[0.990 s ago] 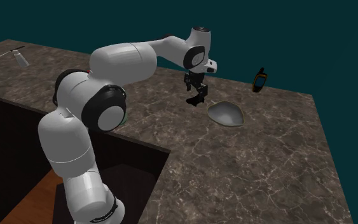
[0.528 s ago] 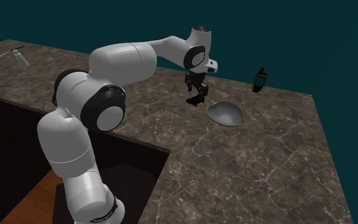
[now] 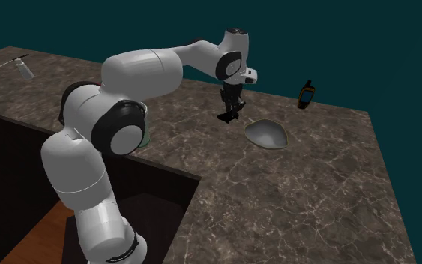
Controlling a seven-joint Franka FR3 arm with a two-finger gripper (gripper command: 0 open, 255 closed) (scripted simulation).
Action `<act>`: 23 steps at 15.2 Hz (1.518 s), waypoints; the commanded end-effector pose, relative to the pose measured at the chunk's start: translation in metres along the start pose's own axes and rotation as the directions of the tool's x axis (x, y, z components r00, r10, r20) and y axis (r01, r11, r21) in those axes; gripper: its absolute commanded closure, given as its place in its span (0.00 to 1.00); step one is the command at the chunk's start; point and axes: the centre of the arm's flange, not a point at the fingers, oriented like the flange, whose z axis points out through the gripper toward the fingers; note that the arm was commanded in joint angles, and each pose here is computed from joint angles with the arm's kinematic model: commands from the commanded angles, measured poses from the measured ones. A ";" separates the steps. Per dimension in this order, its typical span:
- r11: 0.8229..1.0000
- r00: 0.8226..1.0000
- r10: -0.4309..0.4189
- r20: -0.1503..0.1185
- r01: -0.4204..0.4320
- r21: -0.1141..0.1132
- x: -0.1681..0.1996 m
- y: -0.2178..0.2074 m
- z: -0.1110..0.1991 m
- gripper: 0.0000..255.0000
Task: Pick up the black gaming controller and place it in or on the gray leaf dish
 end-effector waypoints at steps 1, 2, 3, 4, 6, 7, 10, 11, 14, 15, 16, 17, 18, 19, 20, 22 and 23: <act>1.000 0.999 -0.008 0.033 0.008 0.015 0.002 -0.006 0.017 1.00; 1.000 0.999 -0.008 0.033 0.008 0.015 0.002 -0.006 0.011 1.00; 1.000 0.999 -0.008 0.033 0.008 0.015 0.002 -0.007 0.006 1.00; 1.000 0.999 -0.008 0.033 0.008 0.015 0.003 -0.007 0.001 1.00; 1.000 1.000 -0.010 0.021 0.010 0.016 0.003 -0.009 -0.005 1.00; 1.000 1.000 -0.010 0.021 0.010 0.016 0.003 -0.009 -0.005 0.00; 0.983 0.989 0.080 -0.121 -0.099 -0.157 -0.037 -0.038 -0.022 0.00; 0.983 0.989 0.080 -0.120 -0.099 -0.157 -0.036 -0.037 -0.017 0.00; 0.983 0.989 0.080 -0.120 -0.099 -0.157 -0.035 -0.035 -0.001 0.00; 0.983 0.989 0.080 -0.120 -0.099 -0.157 -0.034 -0.034 0.004 0.00; 0.983 0.989 0.080 -0.120 -0.099 -0.157 -0.033 -0.033 0.009 0.00; 0.983 0.989 0.080 -0.120 -0.099 -0.157 -0.033 -0.031 0.017 0.00; 0.983 0.989 0.080 -0.120 -0.099 -0.157 -0.033 -0.031 0.017 0.00; 0.983 0.989 0.080 -0.120 -0.099 -0.157 -0.033 -0.031 0.017 0.00; 0.983 0.989 0.080 -0.120 -0.099 -0.157 -0.033 -0.031 0.017 0.00; 0.983 0.989 0.080 -0.120 -0.099 -0.157 -0.033 -0.031 0.017 0.00; 0.983 0.989 0.080 -0.120 -0.099 -0.157 -0.033 -0.031 0.017 0.00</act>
